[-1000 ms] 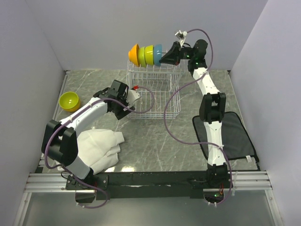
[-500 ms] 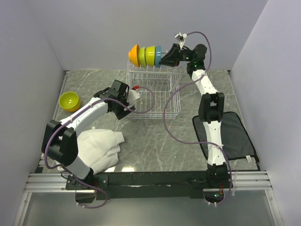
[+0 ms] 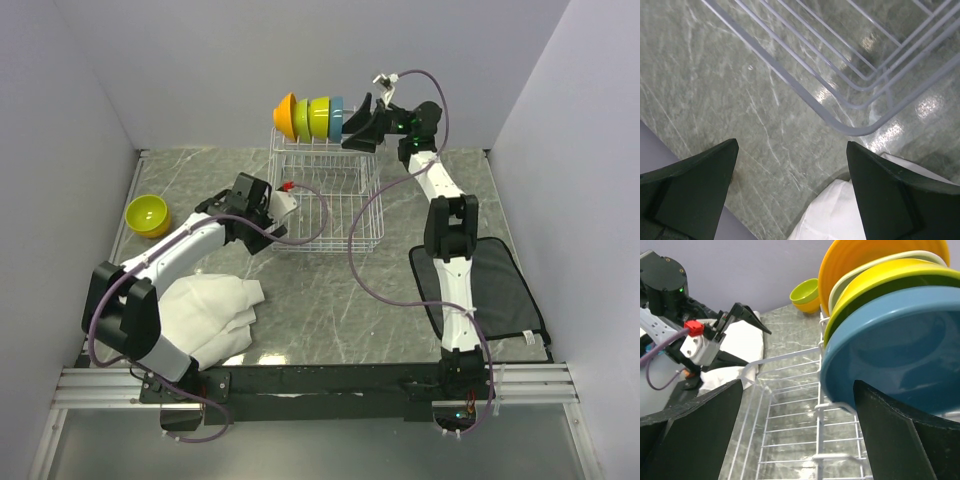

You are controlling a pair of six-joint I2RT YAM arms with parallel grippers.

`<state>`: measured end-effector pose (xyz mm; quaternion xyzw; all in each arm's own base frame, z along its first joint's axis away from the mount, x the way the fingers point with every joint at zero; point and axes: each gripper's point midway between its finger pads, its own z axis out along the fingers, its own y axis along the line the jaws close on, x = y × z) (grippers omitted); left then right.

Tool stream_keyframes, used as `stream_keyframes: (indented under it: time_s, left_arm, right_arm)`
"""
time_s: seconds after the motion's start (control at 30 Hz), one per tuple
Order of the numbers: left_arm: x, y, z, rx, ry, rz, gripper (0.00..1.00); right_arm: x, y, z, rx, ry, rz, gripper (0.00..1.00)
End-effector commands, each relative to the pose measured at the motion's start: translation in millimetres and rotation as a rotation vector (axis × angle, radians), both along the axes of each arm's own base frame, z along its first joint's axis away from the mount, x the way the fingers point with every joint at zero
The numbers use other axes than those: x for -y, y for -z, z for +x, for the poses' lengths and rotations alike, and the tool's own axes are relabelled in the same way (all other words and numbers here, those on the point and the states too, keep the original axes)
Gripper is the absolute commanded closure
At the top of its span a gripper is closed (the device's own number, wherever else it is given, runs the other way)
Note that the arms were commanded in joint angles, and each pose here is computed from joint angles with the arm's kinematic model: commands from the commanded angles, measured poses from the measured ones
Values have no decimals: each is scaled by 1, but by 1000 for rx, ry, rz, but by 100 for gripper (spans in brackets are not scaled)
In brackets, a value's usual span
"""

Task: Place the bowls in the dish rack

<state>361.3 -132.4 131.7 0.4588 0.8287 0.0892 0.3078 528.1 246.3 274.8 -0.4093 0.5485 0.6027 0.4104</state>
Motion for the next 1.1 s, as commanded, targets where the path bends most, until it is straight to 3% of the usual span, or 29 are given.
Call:
stream_keyframes:
  time_s: [0.0, 0.2, 0.33, 0.4, 0.43, 0.47, 0.57, 0.73, 0.77, 0.83, 0.87, 0.93, 1.07]
  left_arm:
    - [4, -40, 15, 133, -1, -75, 3]
    - [-3, -65, 27, 190, -13, -116, 3]
    - [-41, -105, 44, 265, -120, -153, 3]
    - [-70, -113, 50, 257, -201, -161, 3]
    - [-99, -130, 57, 283, -271, -165, 3]
    - [-110, -132, 59, 274, -289, -169, 3]
    - [-138, -138, 55, 259, -314, -133, 3]
    - [-154, -109, 40, 173, -288, -83, 3]
    - [-159, -103, 39, 158, -287, -68, 3]
    - [-181, -86, 32, 112, -333, -47, 2]
    - [-189, -76, 33, 85, -346, -37, 3]
    - [-213, -58, 29, 32, -407, -20, 3]
    - [-246, -42, 33, 28, -471, 15, 1]
  right_arm:
    - [20, -64, -21, 116, 27, 18, 0]
    - [37, -71, -12, 97, 89, 26, 0]
    - [47, -94, -2, 70, 167, 49, 0]
    - [53, -102, 21, 169, 301, 53, 0]
    - [57, -102, 24, 88, 381, 12, 0]
    - [61, -104, 34, 234, 453, -34, 0]
    - [76, -119, 46, 280, 696, -95, 0]
    - [97, -136, 20, 225, 915, -128, 0]
    - [100, -118, 16, 192, 937, -161, 0]
    - [104, -135, -5, 249, 1015, -184, 0]
    - [101, -113, -13, 245, 1010, -231, 0]
    - [94, -127, -39, 340, 1035, -249, 0]
    - [73, -103, -72, 323, 976, -285, 0]
